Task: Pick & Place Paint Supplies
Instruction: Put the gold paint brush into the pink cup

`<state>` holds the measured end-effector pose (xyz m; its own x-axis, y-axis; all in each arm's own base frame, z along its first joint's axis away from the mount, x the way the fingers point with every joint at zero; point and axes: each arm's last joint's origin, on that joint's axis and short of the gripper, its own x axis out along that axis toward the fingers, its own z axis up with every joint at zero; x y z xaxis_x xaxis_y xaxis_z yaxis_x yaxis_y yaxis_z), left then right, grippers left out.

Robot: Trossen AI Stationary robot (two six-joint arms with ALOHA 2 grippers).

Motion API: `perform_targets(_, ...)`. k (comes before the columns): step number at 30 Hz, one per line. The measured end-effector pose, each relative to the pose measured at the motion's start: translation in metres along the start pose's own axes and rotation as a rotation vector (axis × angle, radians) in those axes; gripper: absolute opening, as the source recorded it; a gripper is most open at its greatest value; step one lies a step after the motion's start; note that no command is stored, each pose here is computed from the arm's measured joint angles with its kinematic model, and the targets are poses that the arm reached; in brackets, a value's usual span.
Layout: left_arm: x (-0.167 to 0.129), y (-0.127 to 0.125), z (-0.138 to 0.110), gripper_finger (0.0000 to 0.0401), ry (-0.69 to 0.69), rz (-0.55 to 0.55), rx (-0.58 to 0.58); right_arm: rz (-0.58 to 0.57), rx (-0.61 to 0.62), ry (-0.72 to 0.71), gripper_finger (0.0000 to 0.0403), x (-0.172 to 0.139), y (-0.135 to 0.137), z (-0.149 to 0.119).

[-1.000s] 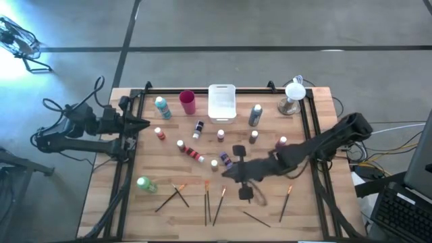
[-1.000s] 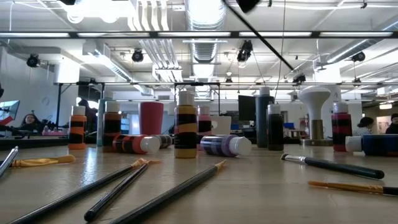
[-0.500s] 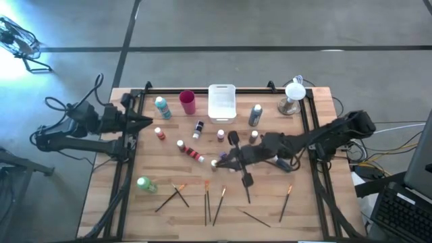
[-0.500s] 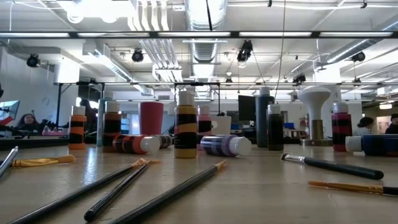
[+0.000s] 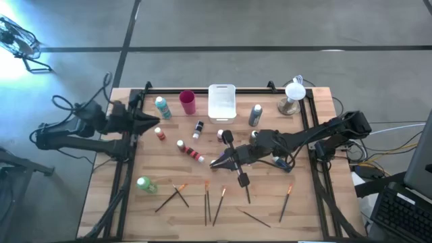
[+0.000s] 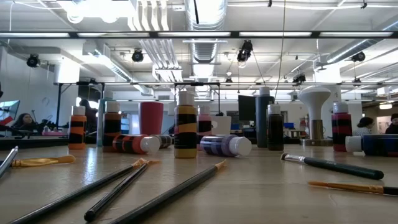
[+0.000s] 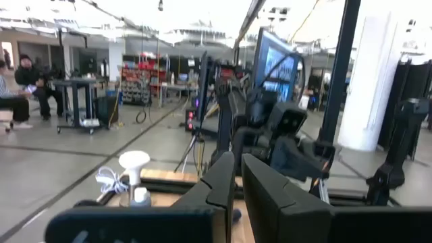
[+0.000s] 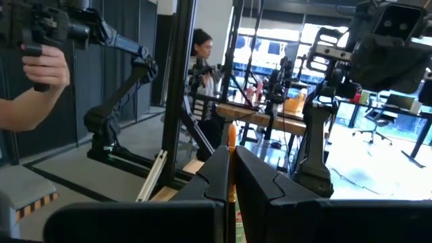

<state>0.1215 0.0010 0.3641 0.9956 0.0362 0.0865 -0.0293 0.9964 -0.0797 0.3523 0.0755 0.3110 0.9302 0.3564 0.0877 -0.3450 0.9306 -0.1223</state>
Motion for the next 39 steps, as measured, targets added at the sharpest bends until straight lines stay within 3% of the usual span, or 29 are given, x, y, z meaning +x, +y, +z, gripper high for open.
perform_targets(7, 0.022, 0.000, -0.006, 0.0036, 0.028, 0.008, -0.012, -0.001, 0.001, 0.006, 0.0010, 0.000, 0.000, 0.000)
perform_targets(12, 0.047, -0.003, -0.026, 0.0043, 0.164, -0.026, -0.013, -0.001, 0.001, 0.005, 0.0011, 0.000, 0.000, 0.001)
perform_targets(20, 0.099, -0.006, -0.064, 0.0108, 0.299, -0.025, 0.074, -0.012, -0.008, -0.019, 0.0011, 0.002, -0.002, 0.007)
perform_targets(23, 0.112, -0.008, -0.055, 0.0146, 0.252, -0.035, 0.092, -0.027, -0.012, -0.019, 0.0010, 0.001, -0.005, 0.008)
perform_targets(28, 0.120, -0.009, -0.064, 0.0192, 0.318, -0.079, 0.098, -0.104, -0.037, -0.019, 0.0010, -0.005, -0.007, 0.012)
perform_targets(39, 0.125, -0.012, -0.048, 0.0202, 0.156, -0.109, 0.174, -0.307, -0.092, -0.048, 0.0009, -0.007, -0.014, 0.016)
